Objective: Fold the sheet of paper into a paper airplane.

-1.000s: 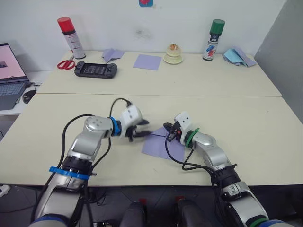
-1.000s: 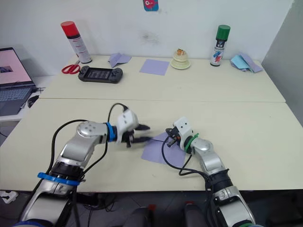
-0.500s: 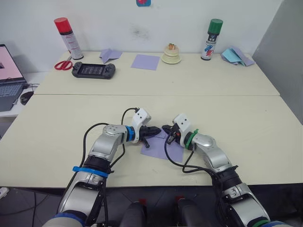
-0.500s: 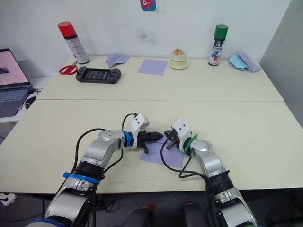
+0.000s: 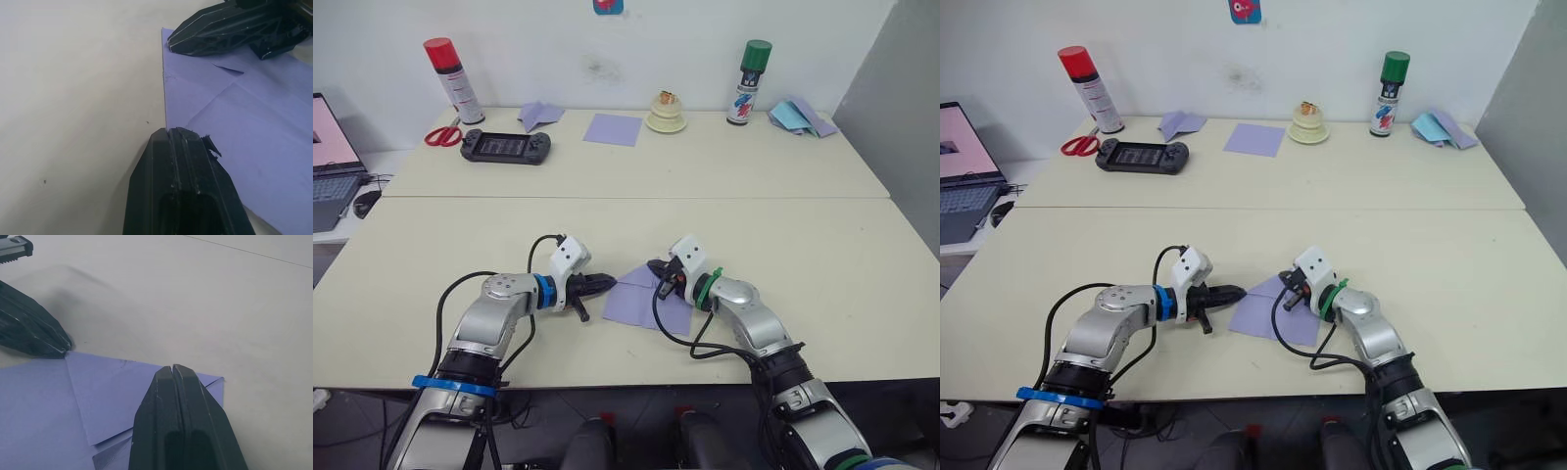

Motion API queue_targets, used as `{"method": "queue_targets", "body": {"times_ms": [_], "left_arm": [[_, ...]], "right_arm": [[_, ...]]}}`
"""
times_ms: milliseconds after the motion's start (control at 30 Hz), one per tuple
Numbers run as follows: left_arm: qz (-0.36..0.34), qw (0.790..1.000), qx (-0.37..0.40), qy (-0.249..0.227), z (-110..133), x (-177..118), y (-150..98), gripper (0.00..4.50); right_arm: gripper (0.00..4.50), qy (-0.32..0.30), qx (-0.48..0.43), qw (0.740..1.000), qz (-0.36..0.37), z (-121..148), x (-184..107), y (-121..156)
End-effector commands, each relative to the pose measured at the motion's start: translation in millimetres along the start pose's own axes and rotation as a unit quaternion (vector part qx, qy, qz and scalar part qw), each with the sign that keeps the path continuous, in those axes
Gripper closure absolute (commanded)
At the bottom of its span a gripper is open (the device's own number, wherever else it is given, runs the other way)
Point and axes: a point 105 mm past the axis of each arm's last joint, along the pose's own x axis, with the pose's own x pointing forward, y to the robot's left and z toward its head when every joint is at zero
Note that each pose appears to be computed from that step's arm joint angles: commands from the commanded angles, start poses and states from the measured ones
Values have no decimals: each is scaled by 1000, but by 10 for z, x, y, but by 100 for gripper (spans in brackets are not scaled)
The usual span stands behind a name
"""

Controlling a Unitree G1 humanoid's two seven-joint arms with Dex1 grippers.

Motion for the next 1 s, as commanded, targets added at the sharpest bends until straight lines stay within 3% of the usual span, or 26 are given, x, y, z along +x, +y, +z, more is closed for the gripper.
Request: {"method": "queue_targets", "body": {"times_ms": [33,133,333,667,867,1000], "left_arm": [[-15,998,37,-51,373,120,-60,449],[-31,997,70,-31,347,245,-117,449],[-45,992,108,47,33,394,-130,449],[-64,990,112,60,-56,489,-217,449],[-64,991,104,53,-40,532,-224,449],[-61,992,102,52,-52,555,-218,449]], "right_arm": [[450,23,6,1000,18,-144,19,82],[450,21,3,1000,21,-130,21,85],[450,31,-6,999,16,-146,24,61],[450,42,-19,986,-160,-94,-167,-599],[450,20,-19,993,-113,120,-499,-610],[450,74,-45,995,-38,-25,-819,-426]]}}
